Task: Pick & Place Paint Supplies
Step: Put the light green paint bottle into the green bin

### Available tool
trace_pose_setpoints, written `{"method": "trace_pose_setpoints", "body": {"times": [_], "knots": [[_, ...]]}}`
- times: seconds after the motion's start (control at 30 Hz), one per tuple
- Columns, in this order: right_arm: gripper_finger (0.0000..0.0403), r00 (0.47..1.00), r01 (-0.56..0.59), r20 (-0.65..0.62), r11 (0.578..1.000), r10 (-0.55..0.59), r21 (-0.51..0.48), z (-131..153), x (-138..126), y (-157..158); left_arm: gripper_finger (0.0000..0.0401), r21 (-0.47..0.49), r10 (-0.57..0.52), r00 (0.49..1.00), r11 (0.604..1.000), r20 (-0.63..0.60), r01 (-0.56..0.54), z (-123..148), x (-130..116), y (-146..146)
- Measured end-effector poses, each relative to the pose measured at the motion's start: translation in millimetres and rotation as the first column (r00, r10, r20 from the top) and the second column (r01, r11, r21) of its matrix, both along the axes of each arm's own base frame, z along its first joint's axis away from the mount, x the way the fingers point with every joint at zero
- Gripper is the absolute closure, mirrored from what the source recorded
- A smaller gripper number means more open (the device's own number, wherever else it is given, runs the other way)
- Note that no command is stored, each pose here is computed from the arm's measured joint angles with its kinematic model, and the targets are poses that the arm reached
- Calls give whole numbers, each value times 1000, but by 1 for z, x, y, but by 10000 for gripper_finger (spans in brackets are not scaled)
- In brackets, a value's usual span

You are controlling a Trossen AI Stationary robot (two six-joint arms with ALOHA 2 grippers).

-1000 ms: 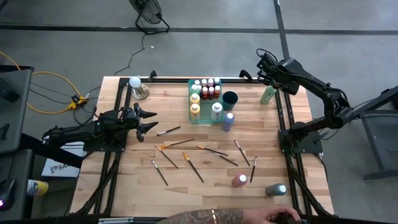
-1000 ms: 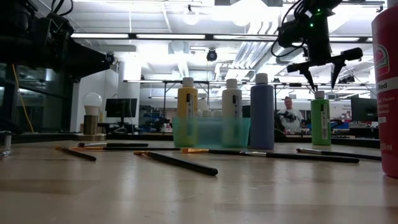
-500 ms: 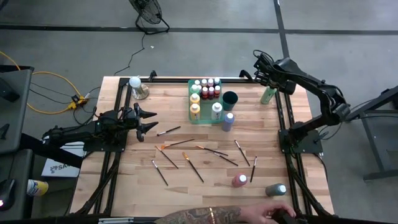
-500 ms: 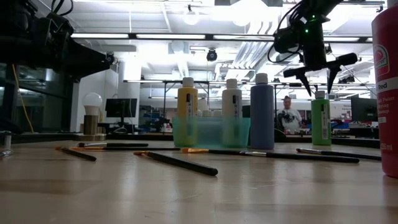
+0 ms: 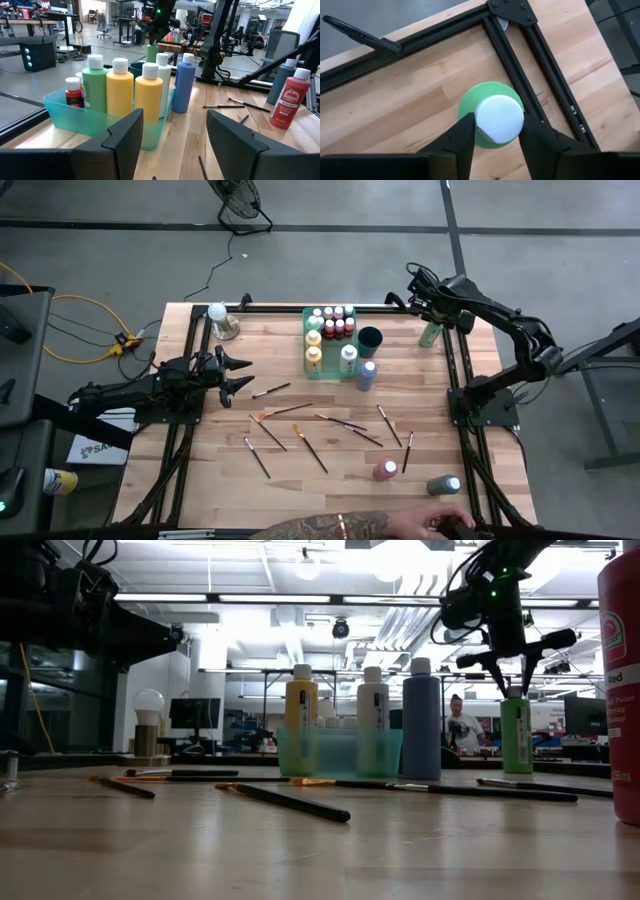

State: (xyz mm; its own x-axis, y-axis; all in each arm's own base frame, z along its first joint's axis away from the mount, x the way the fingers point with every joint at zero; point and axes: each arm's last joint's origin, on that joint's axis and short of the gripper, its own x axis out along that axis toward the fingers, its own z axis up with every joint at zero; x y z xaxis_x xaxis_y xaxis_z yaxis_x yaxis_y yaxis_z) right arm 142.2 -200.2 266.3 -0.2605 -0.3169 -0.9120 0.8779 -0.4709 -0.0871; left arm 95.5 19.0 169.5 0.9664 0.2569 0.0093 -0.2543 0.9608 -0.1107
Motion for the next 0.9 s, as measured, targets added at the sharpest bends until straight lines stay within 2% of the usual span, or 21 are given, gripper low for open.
{"method": "trace_pose_setpoints", "body": {"times": [0.13, 0.33, 0.47, 0.7, 0.9], "knots": [[280, 1000, -19, -8, 1000, 19, -7, 0, 0, -1, 190, 0, 0, 1000, 1000, 0, 0, 0, 0, 0], [271, 1000, -29, -12, 999, 29, -13, 0, 1, -1, 190, 0, 0, 1000, 1000, 0, 0, 0, 0, 0], [291, 999, -44, -18, 999, 44, -12, 0, 1, -1, 190, 0, 0, 1000, 1000, 0, 0, 0, 0, 0], [292, 996, -91, 4, 996, 91, -19, 4, 2, 1, 190, 0, 0, 1000, 1000, 0, 0, 0, 0, 0], [292, 988, -137, 56, 985, 144, -108, 23, 3, 16, 190, 0, 0, 1000, 1000, 0, 0, 0, 0, 0]]}}
